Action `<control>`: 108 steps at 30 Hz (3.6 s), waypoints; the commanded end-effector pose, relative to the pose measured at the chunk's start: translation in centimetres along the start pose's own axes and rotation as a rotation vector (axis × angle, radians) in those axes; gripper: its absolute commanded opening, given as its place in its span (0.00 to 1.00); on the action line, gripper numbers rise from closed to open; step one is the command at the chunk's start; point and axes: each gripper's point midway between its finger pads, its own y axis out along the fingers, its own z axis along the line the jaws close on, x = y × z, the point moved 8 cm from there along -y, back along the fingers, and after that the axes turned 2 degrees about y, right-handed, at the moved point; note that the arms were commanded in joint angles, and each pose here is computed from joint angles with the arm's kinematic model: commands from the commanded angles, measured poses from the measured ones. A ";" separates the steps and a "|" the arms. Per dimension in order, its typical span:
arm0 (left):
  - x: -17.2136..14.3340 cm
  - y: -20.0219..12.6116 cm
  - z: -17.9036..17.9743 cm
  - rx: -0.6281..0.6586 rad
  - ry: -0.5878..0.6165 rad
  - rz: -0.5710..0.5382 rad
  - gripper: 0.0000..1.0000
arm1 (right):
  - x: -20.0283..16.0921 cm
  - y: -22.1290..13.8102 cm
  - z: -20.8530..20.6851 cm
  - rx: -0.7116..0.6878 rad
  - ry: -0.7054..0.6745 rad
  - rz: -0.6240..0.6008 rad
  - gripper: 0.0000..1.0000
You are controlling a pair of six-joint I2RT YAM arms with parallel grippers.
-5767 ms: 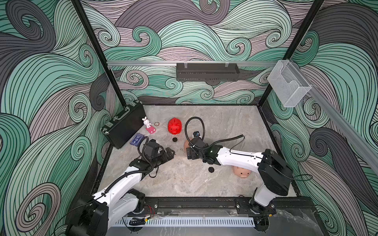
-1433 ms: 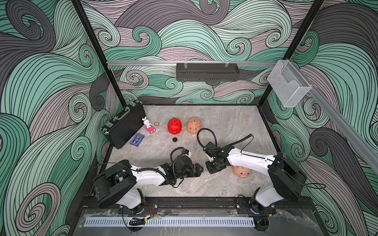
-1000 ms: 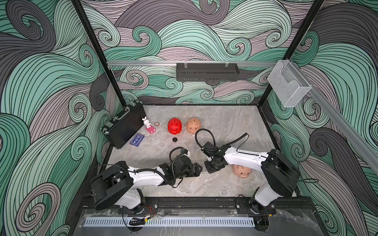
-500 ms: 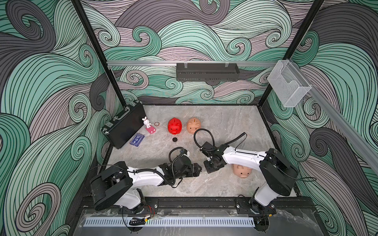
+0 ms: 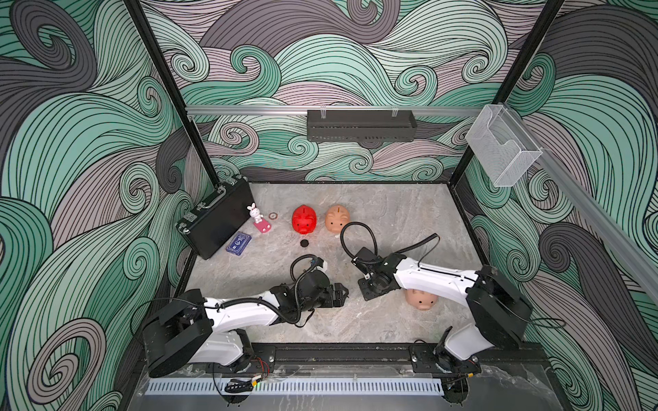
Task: Open piggy banks
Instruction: Pick up the lid from the center of the board, then place the lid at the center of the board.
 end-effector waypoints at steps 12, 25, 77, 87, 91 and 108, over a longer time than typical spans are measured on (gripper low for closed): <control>4.6 -3.4 1.8 0.100 0.044 -0.190 0.95 | 5.2 -2.8 0.1 0.392 0.202 -0.272 0.00; 9.9 -3.0 5.2 0.088 -0.070 -0.222 0.95 | 11.7 -0.1 0.5 0.522 0.457 -0.319 0.00; 13.4 0.9 8.8 0.090 -0.215 -0.057 0.95 | 18.4 7.4 0.3 0.543 0.728 -0.332 0.00; 13.4 0.9 8.8 0.091 -0.213 -0.054 0.95 | 18.4 7.9 0.3 0.532 0.729 -0.319 0.06; 13.4 0.9 8.8 0.092 -0.214 -0.052 0.95 | 18.4 7.9 0.3 0.532 0.730 -0.319 0.08; 13.4 -1.5 7.3 0.060 -0.172 -0.081 0.95 | 17.7 3.6 0.1 0.601 0.689 -0.395 0.14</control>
